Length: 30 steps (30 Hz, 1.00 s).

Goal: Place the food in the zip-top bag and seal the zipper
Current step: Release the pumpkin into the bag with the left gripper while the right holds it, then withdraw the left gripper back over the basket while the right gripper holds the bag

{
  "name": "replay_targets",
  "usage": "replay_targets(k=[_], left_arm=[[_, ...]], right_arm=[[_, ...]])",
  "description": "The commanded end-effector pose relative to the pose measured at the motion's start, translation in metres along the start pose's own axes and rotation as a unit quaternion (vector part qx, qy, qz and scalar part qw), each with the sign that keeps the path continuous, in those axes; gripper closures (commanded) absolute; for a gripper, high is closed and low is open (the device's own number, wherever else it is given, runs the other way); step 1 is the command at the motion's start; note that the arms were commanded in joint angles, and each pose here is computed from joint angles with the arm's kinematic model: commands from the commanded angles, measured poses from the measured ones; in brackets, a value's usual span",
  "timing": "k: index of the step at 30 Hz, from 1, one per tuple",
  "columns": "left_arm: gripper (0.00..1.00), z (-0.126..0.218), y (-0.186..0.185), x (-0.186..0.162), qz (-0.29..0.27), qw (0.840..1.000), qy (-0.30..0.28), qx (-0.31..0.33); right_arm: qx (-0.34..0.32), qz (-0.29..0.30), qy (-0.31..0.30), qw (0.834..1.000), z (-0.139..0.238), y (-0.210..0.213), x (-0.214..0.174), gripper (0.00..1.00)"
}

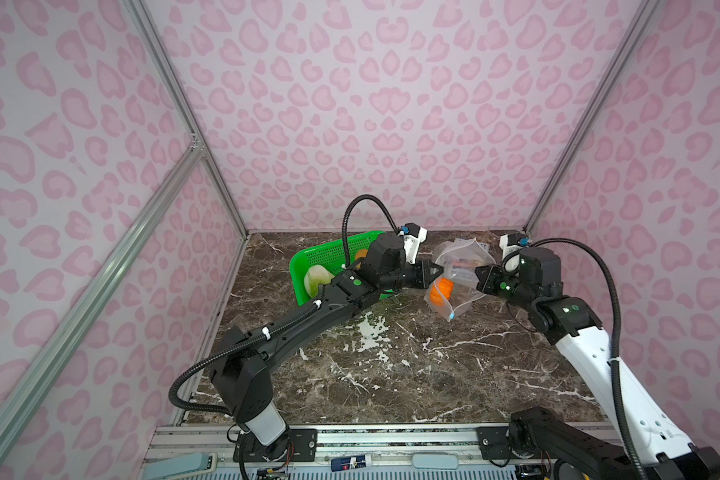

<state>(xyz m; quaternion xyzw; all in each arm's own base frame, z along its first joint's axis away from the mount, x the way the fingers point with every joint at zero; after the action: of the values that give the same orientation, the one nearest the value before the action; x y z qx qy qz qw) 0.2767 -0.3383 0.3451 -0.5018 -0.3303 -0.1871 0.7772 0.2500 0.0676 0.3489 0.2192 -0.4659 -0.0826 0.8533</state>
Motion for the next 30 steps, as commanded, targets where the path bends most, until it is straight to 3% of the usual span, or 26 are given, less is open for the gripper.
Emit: replay_targets(k=[1,5,9,15,22,24,27,30], left_arm=[[0.96,0.002,-0.011,0.007,-0.003,0.999,-0.003,-0.042],[0.96,-0.010,0.015,-0.007,0.017,1.000,0.016,0.003],[0.96,-0.022,0.046,-0.025,0.059,0.997,0.048,0.033],[0.97,-0.001,0.058,-0.026,0.014,0.992,0.032,0.122],[0.96,0.010,0.077,-0.026,0.017,0.987,0.034,0.153],[0.84,0.011,0.079,-0.025,0.020,0.988,0.037,0.145],[0.50,0.019,0.081,-0.016,0.025,0.991,0.031,0.131],[0.38,0.035,0.085,-0.001,0.022,0.992,0.012,0.124]], right_arm=[[-0.044,0.051,-0.026,0.997,0.023,-0.003,0.009,1.00],[-0.027,0.060,-0.055,0.996,0.042,0.004,0.017,1.00],[0.001,0.054,-0.034,0.998,0.027,0.006,0.008,1.00],[-0.028,0.060,0.016,0.998,-0.004,-0.002,-0.011,1.00],[0.028,0.034,0.030,0.999,-0.026,0.004,-0.018,1.00],[0.046,0.024,0.033,0.998,-0.033,0.006,-0.020,1.00],[0.059,0.015,0.032,0.998,-0.042,0.007,-0.022,1.00],[0.066,0.009,0.026,0.997,-0.046,0.008,-0.021,1.00]])
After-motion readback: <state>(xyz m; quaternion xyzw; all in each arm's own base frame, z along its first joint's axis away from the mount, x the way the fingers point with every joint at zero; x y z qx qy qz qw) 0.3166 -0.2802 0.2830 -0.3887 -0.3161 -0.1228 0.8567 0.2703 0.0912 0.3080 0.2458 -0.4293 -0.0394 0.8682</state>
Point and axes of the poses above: each gripper's point midway between its finger pads, its own z axis back along the fingers, its own y axis along the line the jaws close on, x = y × z, the point moved 9 cm from there along z, back along the fingers, and after that the axes turned 3 degrees about -z, right-handed, at the moved point
